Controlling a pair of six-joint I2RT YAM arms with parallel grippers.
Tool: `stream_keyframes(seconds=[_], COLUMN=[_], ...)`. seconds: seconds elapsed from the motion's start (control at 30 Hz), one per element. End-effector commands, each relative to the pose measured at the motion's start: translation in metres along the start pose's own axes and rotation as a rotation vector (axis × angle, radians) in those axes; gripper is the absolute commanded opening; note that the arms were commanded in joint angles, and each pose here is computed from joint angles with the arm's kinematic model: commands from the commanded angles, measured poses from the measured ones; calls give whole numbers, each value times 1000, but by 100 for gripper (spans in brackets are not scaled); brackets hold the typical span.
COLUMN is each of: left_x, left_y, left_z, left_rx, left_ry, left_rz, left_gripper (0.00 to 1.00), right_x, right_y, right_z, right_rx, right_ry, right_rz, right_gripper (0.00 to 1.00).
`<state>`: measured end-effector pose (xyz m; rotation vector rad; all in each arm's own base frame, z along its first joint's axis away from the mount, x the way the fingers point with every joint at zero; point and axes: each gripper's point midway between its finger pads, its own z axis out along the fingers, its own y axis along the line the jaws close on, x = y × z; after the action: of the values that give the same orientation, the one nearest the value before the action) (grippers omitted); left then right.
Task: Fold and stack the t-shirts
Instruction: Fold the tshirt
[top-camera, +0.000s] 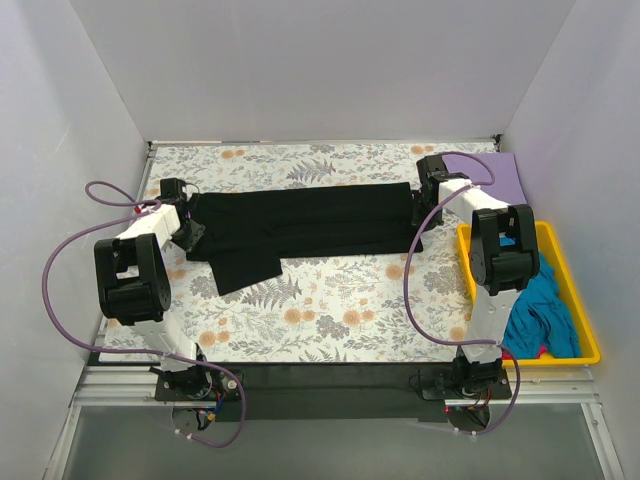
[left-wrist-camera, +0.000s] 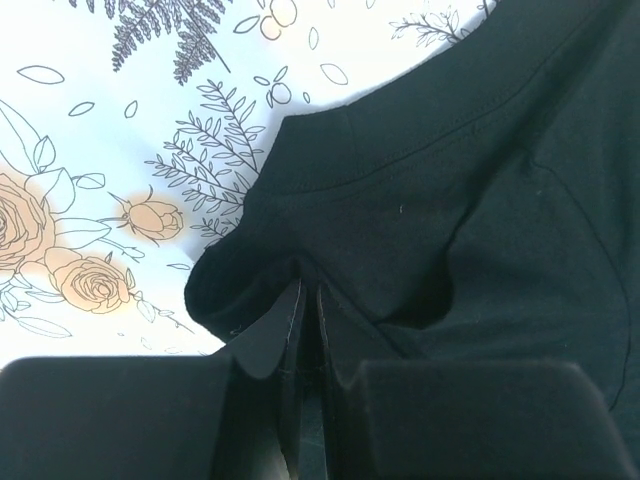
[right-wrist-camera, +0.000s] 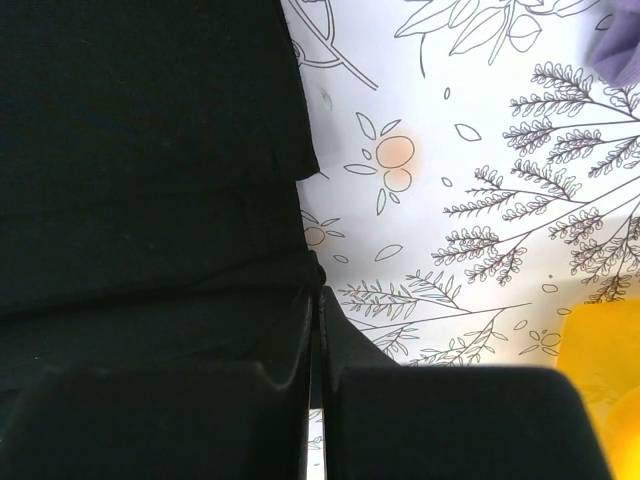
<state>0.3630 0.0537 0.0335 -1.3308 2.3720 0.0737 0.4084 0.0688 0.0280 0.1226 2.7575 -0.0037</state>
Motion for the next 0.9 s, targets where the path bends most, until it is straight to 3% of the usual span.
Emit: stream_keyframes(seconds=[0.0, 0.3, 0.87], left_x=[-24, -51, -43], left_y=[-4, -23, -29], left_z=[-11, -29, 6], left_rx=[17, 63, 38], left_ry=[-87, -169, -138], left_rz=[-11, 14, 51], left_gripper=[0, 0, 0], right_x=[-21, -17, -1], right_y=[-3, -4, -11], right_z=[-4, -1, 11], right_rx=[9, 14, 34], right_ry=[-62, -51, -9], right_rz=[3, -2, -2], right_gripper=[1, 1, 5])
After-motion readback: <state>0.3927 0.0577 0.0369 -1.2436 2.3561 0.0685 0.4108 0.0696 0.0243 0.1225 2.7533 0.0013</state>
